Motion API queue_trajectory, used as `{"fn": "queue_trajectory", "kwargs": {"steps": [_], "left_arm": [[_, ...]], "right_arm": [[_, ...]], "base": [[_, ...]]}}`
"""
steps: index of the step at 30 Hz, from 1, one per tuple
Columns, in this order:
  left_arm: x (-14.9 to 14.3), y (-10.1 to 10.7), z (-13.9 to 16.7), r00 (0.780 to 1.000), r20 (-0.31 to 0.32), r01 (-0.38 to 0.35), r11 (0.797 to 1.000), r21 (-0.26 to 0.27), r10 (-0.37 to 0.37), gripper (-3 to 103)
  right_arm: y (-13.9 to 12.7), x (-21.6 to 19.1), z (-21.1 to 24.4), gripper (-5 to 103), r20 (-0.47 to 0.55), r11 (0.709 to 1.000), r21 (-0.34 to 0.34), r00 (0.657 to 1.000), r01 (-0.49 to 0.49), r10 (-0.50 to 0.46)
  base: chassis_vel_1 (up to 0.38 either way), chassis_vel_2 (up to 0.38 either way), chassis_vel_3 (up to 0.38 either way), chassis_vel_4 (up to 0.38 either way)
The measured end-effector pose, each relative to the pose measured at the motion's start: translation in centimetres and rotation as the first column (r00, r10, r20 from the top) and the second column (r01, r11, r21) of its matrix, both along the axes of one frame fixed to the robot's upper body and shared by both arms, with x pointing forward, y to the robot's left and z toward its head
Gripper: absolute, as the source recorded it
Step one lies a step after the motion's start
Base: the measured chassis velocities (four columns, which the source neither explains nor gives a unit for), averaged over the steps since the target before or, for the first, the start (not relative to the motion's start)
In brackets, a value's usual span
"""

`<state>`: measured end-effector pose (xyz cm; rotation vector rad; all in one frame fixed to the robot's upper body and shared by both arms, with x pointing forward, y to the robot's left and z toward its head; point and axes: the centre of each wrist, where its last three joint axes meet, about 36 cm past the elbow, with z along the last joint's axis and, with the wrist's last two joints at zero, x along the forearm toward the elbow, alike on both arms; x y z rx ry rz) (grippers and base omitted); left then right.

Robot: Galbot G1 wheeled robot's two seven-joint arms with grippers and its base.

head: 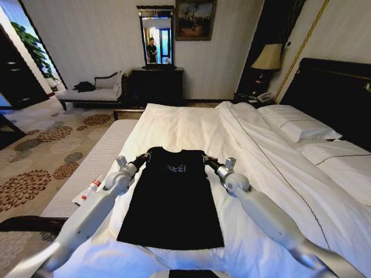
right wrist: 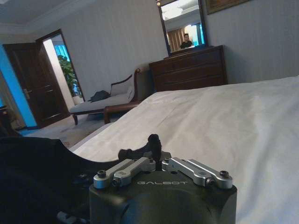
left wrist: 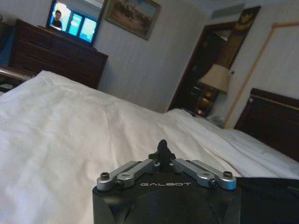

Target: Fold the clothes on the bed.

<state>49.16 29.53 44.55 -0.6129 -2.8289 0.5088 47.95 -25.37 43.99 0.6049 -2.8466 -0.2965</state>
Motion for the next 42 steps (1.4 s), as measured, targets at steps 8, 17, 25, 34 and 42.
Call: {"fn": "queue_trajectory", "kwargs": {"steps": [8,17,25,34,42], "left_arm": [[-5.4,0.0,0.1,1.000,-0.006,0.016,0.999,0.027,-0.016,1],[-11.6,1.3,0.2,1.000,-0.027,0.001,0.997,0.079,0.001,1],[-16.2,2.7,-1.4,0.997,-0.079,0.001,0.991,0.135,0.010,1],[-20.9,2.1,-4.3,0.993,-0.120,0.002,0.988,0.156,0.017,1],[-23.2,1.9,-5.4,0.989,-0.147,-0.009,0.987,0.160,0.033,1]], "right_arm": [[-1.0,-3.9,-0.2,1,-0.007,1.000,-0.004,1.000,-0.006,0.006],[-1.1,-8.6,-1.8,1,-0.028,1.000,-0.010,0.999,-0.022,0.022],[0.0,-13.7,-4.2,1,-0.080,0.999,-0.023,0.996,-0.036,0.034],[0.3,-18.5,-6.7,1,-0.101,0.997,-0.078,0.995,-0.028,0.020],[0.6,-21.4,-8.1,1,-0.117,0.995,-0.093,0.993,-0.036,0.025]], "base": [[0.000,0.000,0.000,0.000],[0.000,0.000,0.000,0.000],[0.000,0.000,0.000,0.000],[0.000,0.000,0.000,0.000],[0.000,0.000,0.000,0.000]]}}
